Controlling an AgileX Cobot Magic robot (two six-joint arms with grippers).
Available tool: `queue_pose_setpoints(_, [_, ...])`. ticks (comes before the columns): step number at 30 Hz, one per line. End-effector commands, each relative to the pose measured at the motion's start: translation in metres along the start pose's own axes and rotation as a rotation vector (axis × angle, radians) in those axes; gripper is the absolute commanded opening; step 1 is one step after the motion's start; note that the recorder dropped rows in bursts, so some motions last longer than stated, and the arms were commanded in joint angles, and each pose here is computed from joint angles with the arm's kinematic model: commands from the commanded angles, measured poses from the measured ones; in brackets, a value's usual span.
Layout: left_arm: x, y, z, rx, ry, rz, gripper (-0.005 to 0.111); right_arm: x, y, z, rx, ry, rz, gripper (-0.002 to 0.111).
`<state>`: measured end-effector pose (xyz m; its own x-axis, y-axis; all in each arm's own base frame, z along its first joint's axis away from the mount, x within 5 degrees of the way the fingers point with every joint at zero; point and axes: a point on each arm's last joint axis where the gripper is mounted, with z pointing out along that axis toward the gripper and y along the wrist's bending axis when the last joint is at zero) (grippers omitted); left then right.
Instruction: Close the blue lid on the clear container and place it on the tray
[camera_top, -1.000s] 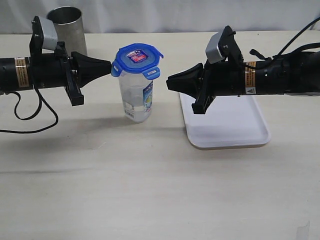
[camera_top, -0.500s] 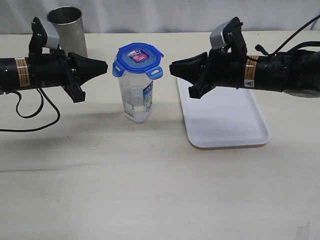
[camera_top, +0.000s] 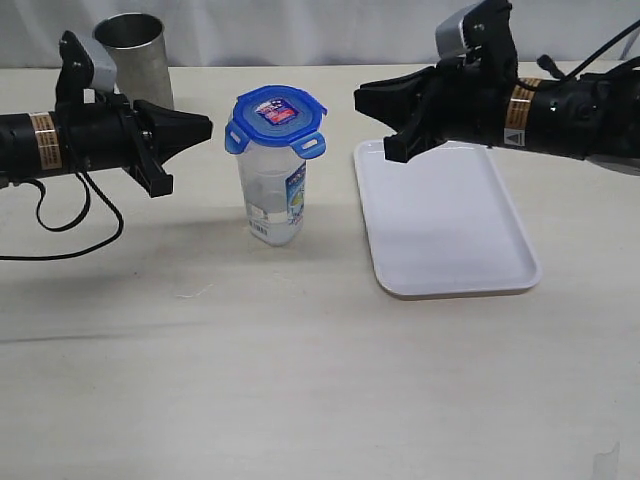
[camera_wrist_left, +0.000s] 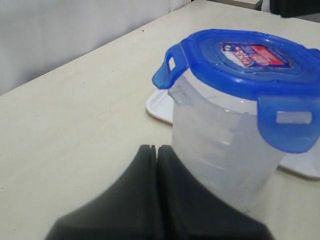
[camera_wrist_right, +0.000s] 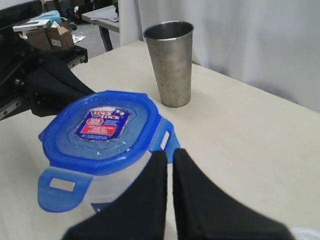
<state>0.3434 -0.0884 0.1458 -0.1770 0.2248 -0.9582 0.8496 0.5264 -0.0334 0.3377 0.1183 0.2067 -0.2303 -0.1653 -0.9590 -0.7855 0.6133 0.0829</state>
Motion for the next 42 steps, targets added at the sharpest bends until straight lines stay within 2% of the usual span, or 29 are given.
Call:
queue_pose_setpoints(1, [-0.003, 0.001, -0.001, -0.018, -0.016, -0.015, 0.000, -0.005, 0.011, 0.006, 0.007, 0.034, -0.020, 0.005])
queue_pose_setpoints(7, [-0.003, 0.001, -0.001, -0.015, -0.014, -0.017, 0.000, -0.002, 0.027, 0.021, 0.048, 0.094, -0.100, 0.005])
queue_pose_setpoints(17, [-0.007, -0.003, -0.001, 0.033, -0.057, -0.007, 0.000, -0.005, 0.030, 0.022, 0.021, 0.066, -0.100, 0.005])
queue_pose_setpoints(42, [-0.006, -0.003, -0.001, 0.035, -0.054, -0.005, 0.000, 0.002, 0.026, 0.027, 0.035, 0.056, -0.086, 0.005])
